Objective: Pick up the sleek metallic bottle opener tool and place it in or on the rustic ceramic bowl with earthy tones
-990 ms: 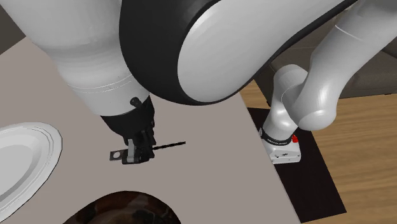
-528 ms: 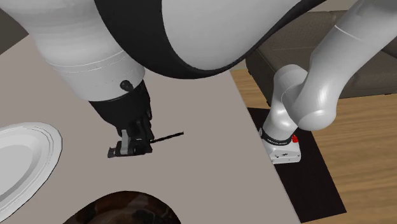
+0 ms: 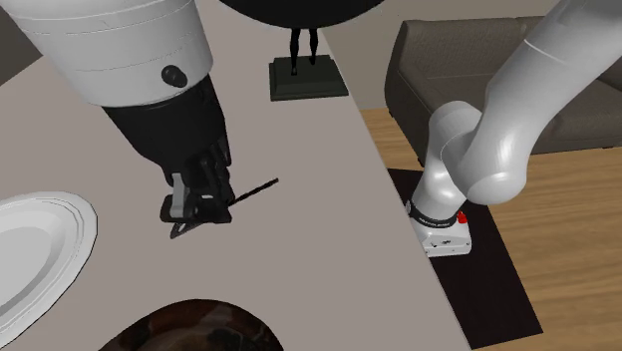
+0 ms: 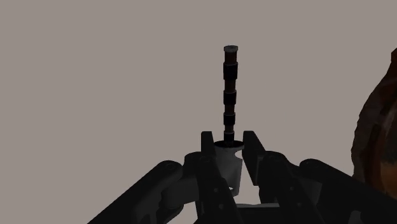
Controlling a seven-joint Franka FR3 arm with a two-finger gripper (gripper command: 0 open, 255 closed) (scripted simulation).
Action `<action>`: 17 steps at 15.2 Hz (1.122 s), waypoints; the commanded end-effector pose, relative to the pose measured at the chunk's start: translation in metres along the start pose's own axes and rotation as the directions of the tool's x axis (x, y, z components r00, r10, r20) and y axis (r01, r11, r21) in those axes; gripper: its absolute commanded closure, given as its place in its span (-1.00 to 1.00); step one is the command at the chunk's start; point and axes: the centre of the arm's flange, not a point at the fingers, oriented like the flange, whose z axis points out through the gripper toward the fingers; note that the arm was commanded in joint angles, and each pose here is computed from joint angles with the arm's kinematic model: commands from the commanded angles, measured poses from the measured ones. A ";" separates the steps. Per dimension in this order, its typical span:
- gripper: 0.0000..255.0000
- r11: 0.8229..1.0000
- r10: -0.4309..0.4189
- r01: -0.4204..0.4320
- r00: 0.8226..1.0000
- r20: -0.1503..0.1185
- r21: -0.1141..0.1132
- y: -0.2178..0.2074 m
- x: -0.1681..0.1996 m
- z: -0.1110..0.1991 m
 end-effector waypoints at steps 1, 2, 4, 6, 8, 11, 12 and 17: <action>1.00 1.000 0.000 0.000 1.000 0.000 0.000 0.000 0.000 -0.011; 1.00 1.000 0.000 0.000 1.000 0.000 0.000 0.000 0.000 -0.016; 1.00 1.000 0.000 0.000 1.000 0.000 0.000 0.001 0.000 -0.026; 1.00 1.000 0.000 0.000 1.000 0.000 0.000 0.001 -0.001 -0.037; 1.00 1.000 0.000 0.000 1.000 0.000 0.000 0.001 -0.001 -0.048; 1.00 1.000 0.000 0.000 1.000 0.000 0.000 0.002 -0.001 -0.063; 1.00 1.000 0.000 0.000 1.000 0.000 0.000 0.002 -0.001 -0.069; 1.00 1.000 0.000 0.000 1.000 0.000 0.000 0.002 -0.002 -0.095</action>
